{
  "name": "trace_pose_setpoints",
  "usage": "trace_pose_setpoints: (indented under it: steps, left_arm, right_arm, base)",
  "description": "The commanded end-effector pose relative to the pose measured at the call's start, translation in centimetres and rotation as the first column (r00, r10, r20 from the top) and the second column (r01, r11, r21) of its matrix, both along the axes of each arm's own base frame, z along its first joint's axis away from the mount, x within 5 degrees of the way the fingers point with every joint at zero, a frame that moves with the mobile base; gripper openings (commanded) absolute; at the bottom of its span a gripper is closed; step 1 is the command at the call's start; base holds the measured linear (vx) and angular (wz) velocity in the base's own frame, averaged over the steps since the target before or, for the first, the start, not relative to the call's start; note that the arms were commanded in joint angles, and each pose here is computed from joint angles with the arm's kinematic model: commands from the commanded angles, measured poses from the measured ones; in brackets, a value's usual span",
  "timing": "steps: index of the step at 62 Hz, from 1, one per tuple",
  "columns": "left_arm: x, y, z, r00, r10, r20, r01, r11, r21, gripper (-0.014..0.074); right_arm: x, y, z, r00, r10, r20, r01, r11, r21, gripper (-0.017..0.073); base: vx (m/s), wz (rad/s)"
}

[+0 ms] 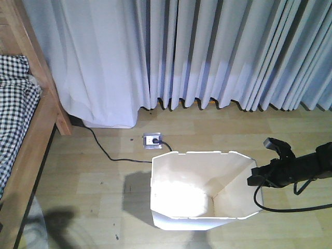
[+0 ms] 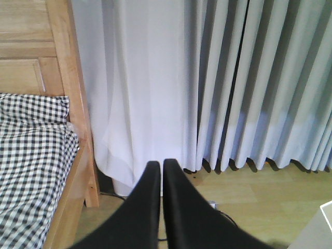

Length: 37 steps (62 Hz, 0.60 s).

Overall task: Move trash bin to bedside with robot
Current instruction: 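Carry the held bin with the right gripper to the floor beside the bed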

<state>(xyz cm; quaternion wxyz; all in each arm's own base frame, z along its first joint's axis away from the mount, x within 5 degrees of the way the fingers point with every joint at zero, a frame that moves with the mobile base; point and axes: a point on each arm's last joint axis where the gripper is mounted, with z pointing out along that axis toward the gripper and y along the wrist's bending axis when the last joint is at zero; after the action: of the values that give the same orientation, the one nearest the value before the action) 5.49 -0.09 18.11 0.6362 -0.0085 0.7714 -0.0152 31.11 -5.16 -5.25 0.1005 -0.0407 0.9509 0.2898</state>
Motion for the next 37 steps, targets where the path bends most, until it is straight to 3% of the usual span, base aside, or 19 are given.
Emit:
trace_pose_setpoints:
  steps: [1,37]
  left_arm:
    - [0.07,-0.03,0.06,0.998,-0.004,0.063,0.004,1.0,-0.007,-0.0006]
    - [0.07,-0.03,0.06,0.998,-0.004,0.063,0.004,1.0,-0.007,-0.0006]
  right_arm:
    - [1.33,1.04,3.75,0.995,-0.001,0.097,-0.019,0.979,0.205,-0.0005]
    - [1.33,1.07,3.77,0.995,-0.001,0.097,-0.02,0.978,0.209,-0.0005]
  base:
    - [0.15,-0.04]
    - [0.12,0.01]
